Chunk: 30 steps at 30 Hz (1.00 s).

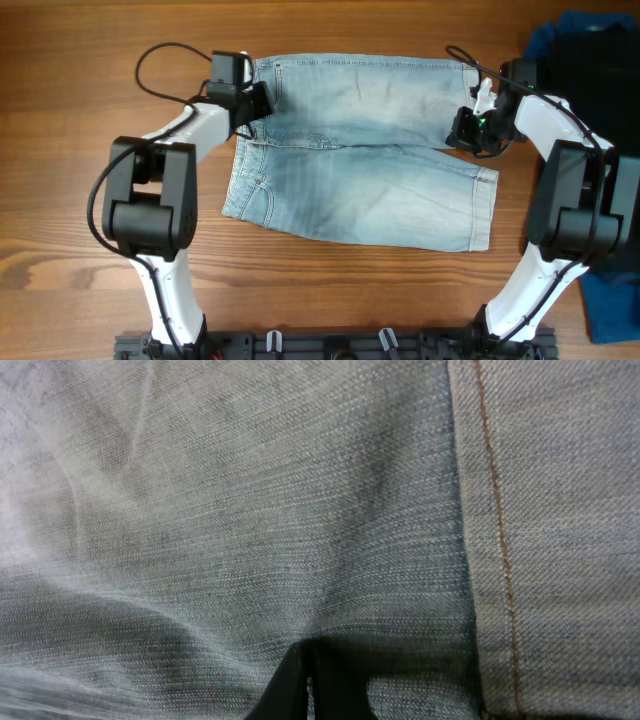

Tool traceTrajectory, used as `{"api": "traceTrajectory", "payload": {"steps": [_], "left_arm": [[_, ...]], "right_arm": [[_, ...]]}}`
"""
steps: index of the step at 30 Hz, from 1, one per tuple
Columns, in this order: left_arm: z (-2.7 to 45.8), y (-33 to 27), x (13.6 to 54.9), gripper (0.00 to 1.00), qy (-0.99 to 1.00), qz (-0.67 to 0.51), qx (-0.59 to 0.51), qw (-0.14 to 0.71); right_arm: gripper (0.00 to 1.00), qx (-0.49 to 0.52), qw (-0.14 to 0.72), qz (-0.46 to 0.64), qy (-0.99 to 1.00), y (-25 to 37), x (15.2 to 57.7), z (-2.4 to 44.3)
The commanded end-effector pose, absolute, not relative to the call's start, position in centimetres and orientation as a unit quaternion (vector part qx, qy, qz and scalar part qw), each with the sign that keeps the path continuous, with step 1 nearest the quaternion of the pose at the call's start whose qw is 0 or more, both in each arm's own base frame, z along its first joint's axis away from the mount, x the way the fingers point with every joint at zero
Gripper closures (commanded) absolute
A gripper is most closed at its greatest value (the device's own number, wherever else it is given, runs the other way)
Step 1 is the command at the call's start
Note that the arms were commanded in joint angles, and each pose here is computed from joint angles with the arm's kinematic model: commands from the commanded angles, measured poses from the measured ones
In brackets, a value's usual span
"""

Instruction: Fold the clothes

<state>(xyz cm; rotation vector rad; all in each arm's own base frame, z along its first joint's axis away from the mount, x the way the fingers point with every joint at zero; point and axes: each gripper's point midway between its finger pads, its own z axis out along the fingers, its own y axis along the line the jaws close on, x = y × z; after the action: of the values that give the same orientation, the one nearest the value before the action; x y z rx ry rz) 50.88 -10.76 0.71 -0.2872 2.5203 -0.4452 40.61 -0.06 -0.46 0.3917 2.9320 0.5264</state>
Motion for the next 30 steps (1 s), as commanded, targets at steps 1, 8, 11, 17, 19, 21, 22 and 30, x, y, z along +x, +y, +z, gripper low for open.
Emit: {"api": "traceTrajectory", "payload": {"steps": [1,8,11,17,19,21,22,30], "left_arm": [[0.1,-6.7,51.9,0.96,0.937,-0.13,-0.132,0.296],[8.3,-5.5,54.6,0.94,0.9,-0.226,-0.125,0.35],[11.0,-4.2,53.0,0.86,0.906,-0.219,-0.14,0.335],[6.2,-5.4,45.8,0.67,0.957,-0.192,-0.14,0.169],[4.7,-6.6,43.6,0.62,0.969,-0.183,-0.115,0.12],[3.7,-7.1,42.5,0.62,0.974,-0.172,-0.108,0.095],[3.4,-7.4,42.3,0.62,0.975,-0.172,-0.106,0.09],[1.2,-8.3,41.5,0.62,0.983,-0.145,-0.093,0.066]], "right_arm": [[0.96,0.122,0.033,0.166,0.978,1.5,39.0,-2.7],[0.76,0.089,0.133,0.145,0.976,0.5,45.0,2.0],[0.57,0.08,0.163,0.112,0.977,-0.7,46.3,7.2],[0.01,0.102,0.192,-0.013,0.976,-5.0,45.2,12.5],[0.01,0.102,0.184,-0.013,0.978,-4.9,44.9,12.3],[0.0,0.102,0.185,-0.013,0.977,-4.9,45.0,12.2],[0.01,0.102,0.185,-0.012,0.977,-4.9,45.0,12.2],[0.0,0.102,0.186,-0.012,0.977,-4.9,45.0,12.2]]}}
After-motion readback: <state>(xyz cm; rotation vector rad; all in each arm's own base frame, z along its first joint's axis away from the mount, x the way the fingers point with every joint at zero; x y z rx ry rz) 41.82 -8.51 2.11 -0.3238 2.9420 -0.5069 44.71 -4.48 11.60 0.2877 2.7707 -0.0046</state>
